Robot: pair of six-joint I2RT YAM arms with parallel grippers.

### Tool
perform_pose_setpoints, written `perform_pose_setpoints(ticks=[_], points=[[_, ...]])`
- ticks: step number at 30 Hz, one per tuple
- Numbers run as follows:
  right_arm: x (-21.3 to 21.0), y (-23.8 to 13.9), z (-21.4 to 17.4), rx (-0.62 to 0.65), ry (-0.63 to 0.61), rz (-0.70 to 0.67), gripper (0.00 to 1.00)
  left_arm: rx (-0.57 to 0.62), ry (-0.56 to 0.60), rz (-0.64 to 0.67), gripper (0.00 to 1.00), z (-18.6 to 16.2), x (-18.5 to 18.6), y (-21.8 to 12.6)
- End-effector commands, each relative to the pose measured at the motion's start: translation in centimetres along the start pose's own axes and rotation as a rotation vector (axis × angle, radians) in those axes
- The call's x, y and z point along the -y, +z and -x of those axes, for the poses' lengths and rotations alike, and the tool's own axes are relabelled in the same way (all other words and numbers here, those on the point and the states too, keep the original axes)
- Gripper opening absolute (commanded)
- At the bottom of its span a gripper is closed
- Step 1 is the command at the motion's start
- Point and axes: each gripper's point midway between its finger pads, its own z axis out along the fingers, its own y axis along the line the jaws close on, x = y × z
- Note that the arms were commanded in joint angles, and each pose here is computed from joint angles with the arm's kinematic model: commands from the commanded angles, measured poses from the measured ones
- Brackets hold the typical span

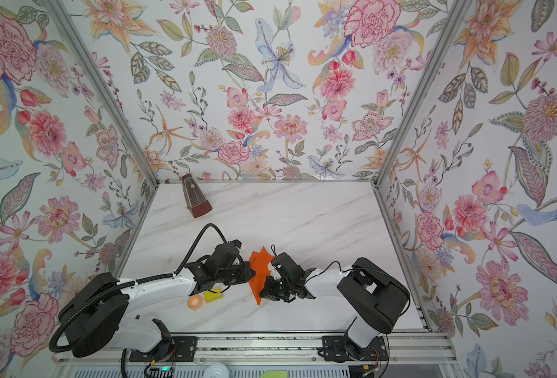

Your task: Fold a paper plane with a square sheet of paper (fold left side to right side)

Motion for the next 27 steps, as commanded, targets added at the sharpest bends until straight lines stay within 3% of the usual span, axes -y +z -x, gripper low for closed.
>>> perform_pose_setpoints(ticks=[1, 27], points=[[5.0, 0.7, -2.4, -0.066, 0.05, -0.175, 0.0, 0.009, -0.002, -0.052, 0.0, 0.8, 1.9, 0.4], [3.9, -0.3, -1.7, -0.029, 0.041, -0.162, 0.03, -0.035, -0.013, -0.101, 0.0, 0.4, 2.8, 4.6]])
